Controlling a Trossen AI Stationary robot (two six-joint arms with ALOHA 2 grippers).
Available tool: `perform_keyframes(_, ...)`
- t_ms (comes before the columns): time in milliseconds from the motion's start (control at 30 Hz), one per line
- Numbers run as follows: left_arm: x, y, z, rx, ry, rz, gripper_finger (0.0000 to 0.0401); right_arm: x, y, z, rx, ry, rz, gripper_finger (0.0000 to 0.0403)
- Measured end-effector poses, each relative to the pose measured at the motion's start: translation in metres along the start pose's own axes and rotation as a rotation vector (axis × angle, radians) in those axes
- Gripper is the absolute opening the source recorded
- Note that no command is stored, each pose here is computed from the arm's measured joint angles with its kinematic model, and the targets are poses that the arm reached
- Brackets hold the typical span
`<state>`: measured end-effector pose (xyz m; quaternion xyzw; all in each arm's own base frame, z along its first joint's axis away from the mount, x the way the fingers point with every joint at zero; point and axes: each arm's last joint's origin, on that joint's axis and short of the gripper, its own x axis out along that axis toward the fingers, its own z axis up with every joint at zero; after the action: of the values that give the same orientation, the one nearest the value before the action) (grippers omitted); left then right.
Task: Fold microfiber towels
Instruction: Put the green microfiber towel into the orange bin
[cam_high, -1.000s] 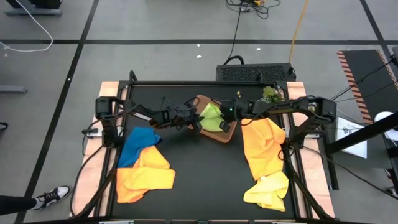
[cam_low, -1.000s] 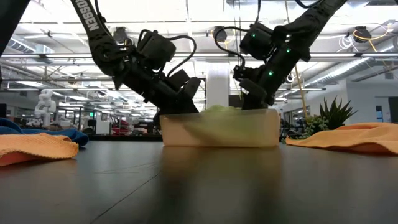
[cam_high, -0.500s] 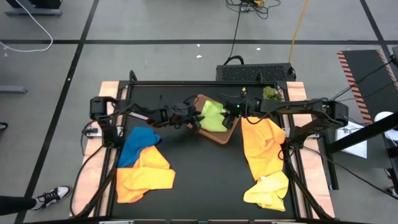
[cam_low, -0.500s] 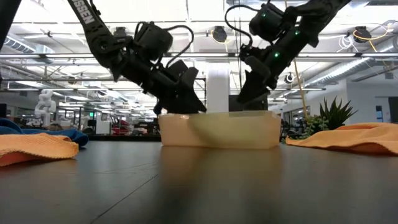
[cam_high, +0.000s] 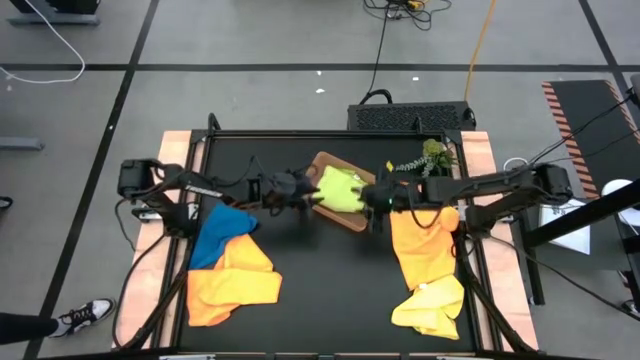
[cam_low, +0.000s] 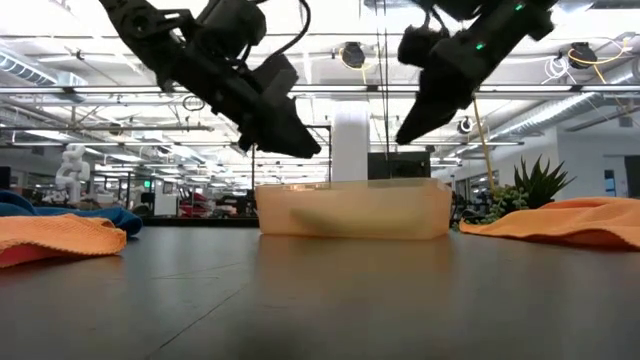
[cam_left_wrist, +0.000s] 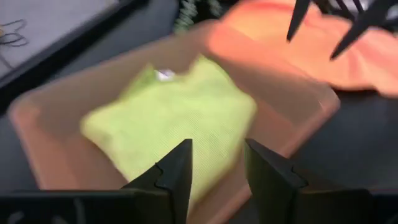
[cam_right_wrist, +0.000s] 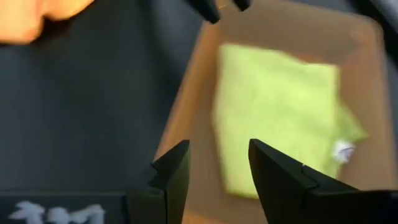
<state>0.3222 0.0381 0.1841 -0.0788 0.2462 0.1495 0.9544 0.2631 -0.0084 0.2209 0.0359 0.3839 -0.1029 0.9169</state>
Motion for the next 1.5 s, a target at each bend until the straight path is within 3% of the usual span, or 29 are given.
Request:
perform_keyframes(233,-0.007,-0.035,-0.004,0.093,-0.026,-0.104,0.0105,-0.006,0.053,-0.009,-0.11,-0.01,0.143,0.0141)
perform_keyframes(500,-0.01,-0.045,-0.001,0.094,-0.07,-0.139,0.0057,0.034,0.078,-0.037,-0.142,0.161,0.143,0.0094)
perform_keyframes(700,-0.011,-0.048,-0.001,0.101,-0.077,-0.148,0.0005,0.047,0.06,-0.047,-0.052,0.276,-0.011,0.0065)
perform_keyframes(1233,-0.009,-0.042,0.002,0.129,-0.103,-0.13,0.0013,0.058,-0.009,-0.029,0.042,0.204,-0.326,0.0045)
perform_keyframes(1500,-0.009,-0.041,0.002,0.128,-0.103,-0.128,0.0005,0.06,-0.031,-0.024,0.109,0.176,-0.373,0.0045)
